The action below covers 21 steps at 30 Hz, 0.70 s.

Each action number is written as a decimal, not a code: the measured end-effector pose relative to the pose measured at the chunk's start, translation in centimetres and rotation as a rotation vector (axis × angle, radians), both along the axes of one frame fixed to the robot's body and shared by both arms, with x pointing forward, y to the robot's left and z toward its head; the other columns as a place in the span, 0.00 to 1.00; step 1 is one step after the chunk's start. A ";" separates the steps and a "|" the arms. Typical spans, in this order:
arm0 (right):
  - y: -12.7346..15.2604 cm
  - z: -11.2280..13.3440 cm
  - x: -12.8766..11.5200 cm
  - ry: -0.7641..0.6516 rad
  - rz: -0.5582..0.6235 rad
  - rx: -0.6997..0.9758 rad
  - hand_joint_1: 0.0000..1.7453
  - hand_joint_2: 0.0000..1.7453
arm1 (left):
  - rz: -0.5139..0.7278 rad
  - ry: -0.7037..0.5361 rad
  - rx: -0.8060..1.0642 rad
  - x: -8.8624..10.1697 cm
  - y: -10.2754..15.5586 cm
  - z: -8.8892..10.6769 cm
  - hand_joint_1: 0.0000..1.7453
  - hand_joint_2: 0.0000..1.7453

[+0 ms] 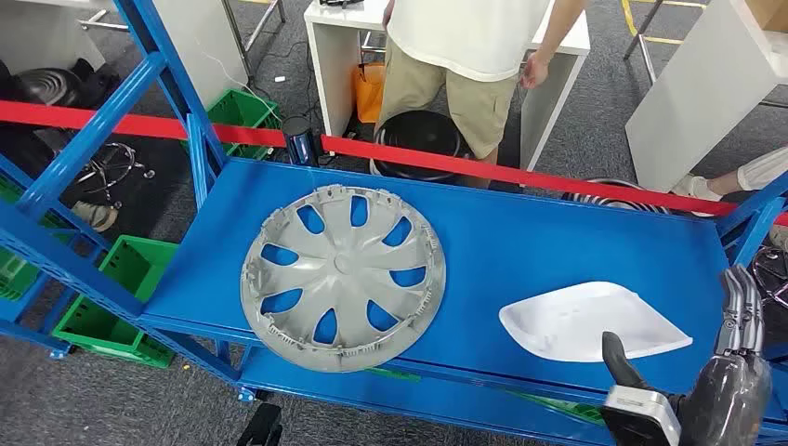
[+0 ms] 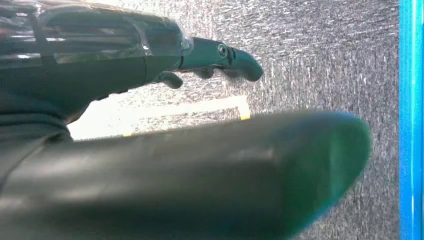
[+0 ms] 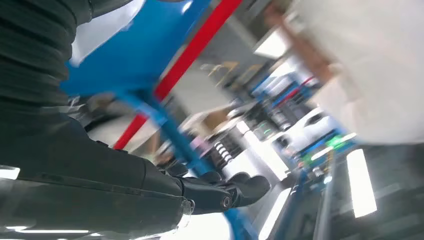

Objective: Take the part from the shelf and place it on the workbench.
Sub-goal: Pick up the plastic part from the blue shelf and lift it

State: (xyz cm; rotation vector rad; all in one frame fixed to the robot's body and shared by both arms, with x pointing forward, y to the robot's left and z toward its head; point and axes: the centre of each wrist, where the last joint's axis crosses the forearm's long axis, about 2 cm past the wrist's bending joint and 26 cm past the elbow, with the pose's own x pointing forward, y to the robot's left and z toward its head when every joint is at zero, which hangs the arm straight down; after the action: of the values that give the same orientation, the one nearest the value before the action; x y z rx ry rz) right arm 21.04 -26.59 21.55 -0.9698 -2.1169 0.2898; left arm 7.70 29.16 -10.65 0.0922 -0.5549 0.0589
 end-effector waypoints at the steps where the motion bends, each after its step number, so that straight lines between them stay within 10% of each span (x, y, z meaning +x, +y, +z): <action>1: 0.0 0.0 0.0 0.022 -0.009 0.000 0.00 1.00 | 0.000 0.000 0.000 0.0 0.0 0.0 0.00 0.00; 11: -1.6 -0.6 1.4 0.722 -0.083 -0.406 0.00 1.00 | -0.010 0.029 -0.028 -0.1 -0.2 0.0 0.00 0.00; 21: -3.3 -0.3 2.3 0.868 -0.051 -0.615 0.00 1.00 | -0.037 0.046 -0.039 -0.4 -0.4 -0.1 0.00 0.00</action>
State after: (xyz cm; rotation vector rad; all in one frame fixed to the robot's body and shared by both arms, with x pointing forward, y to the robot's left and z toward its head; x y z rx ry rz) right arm 23.36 -29.92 21.29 -0.9741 -1.2066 1.1510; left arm 7.31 28.72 -10.72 0.0452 -0.5093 0.0315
